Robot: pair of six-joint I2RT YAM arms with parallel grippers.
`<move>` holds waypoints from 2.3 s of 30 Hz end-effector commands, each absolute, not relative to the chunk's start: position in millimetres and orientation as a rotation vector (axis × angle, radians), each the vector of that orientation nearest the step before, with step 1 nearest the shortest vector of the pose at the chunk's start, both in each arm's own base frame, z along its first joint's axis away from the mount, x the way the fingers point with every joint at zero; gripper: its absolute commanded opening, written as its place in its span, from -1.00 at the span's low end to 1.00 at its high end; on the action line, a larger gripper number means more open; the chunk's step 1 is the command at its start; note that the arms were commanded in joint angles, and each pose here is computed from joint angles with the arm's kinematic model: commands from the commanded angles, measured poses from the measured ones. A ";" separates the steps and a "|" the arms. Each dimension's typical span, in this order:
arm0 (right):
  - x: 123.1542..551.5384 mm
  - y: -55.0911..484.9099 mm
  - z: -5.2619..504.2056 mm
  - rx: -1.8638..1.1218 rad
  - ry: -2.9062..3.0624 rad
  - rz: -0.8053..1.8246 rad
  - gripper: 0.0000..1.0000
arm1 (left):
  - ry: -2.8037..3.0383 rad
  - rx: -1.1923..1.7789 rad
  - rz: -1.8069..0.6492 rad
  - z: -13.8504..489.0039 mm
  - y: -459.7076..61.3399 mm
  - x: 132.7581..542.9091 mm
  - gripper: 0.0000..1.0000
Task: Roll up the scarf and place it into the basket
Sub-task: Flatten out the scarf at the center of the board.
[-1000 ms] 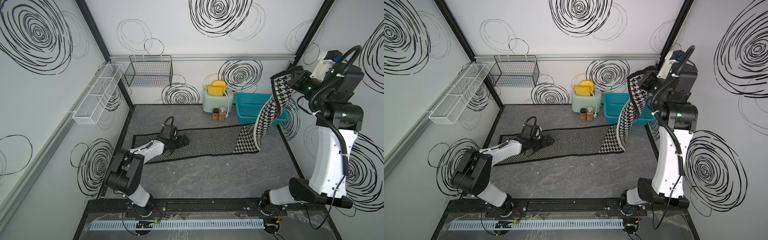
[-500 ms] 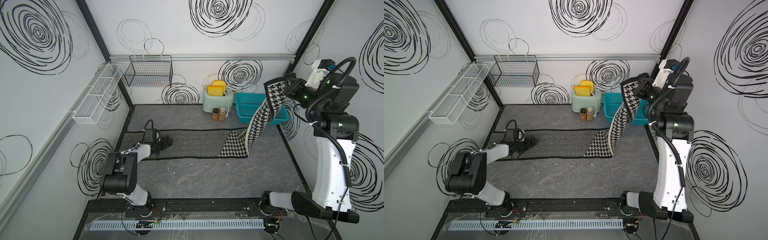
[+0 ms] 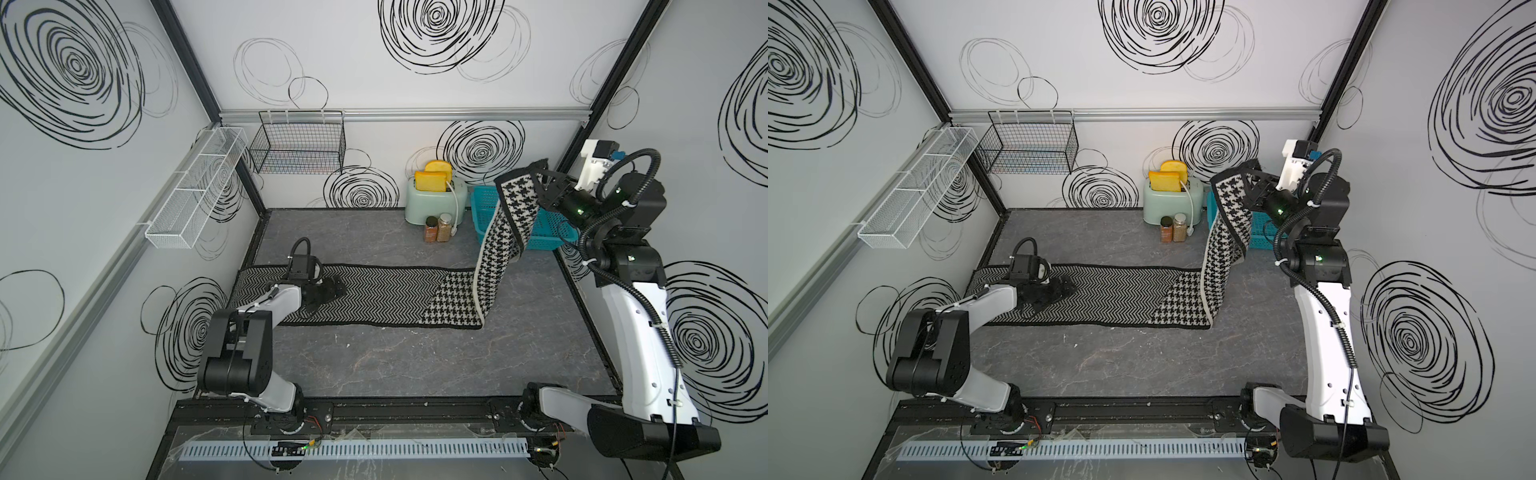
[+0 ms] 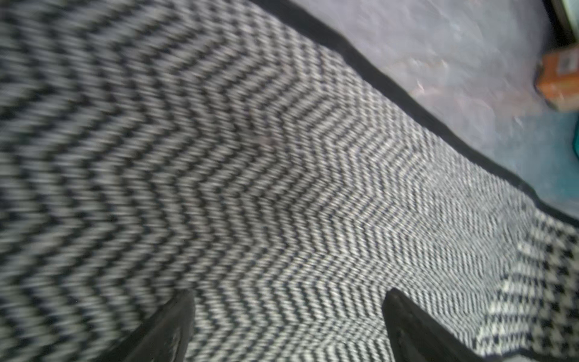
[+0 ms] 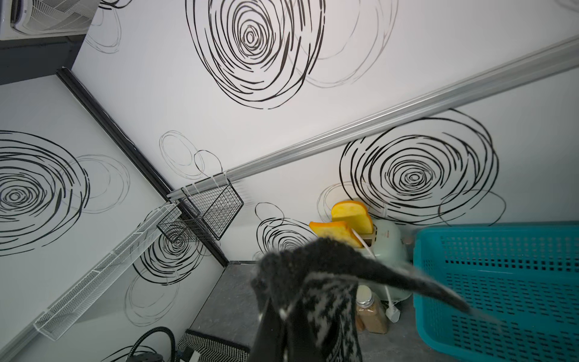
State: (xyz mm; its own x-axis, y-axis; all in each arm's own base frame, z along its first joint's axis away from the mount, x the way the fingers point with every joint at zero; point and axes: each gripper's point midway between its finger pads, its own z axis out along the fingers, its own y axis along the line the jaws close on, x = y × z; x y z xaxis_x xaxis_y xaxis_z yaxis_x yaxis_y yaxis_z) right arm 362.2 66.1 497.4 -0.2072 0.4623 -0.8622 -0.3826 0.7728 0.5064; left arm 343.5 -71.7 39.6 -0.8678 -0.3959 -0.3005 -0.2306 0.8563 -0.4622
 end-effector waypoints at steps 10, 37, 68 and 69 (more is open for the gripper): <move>339.9 107.9 545.0 -0.193 1.469 1.032 -1.00 | 2.811 -0.196 -0.789 -5.7 -197.4 319.6 0.96; 270.8 191.6 518.9 -0.595 1.641 1.555 -1.00 | 1.558 0.624 -1.378 396.8 -231.1 331.7 0.95; 131.9 272.6 463.1 -1.043 1.706 1.885 -1.00 | 1.272 1.297 -1.560 449.2 -282.6 216.6 0.94; 130.4 273.2 464.3 -1.047 1.704 1.889 -1.00 | 1.266 1.311 -1.572 447.6 -284.6 214.2 0.92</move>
State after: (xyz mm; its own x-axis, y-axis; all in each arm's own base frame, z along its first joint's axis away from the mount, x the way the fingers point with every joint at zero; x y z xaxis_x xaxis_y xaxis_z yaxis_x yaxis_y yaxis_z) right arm 143.9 275.3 448.0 -0.6837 -0.1907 -0.7044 -0.6935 -0.1305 0.7085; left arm 225.5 -280.0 451.1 -0.2615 0.0478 -0.9640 0.9444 -0.1934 -0.2658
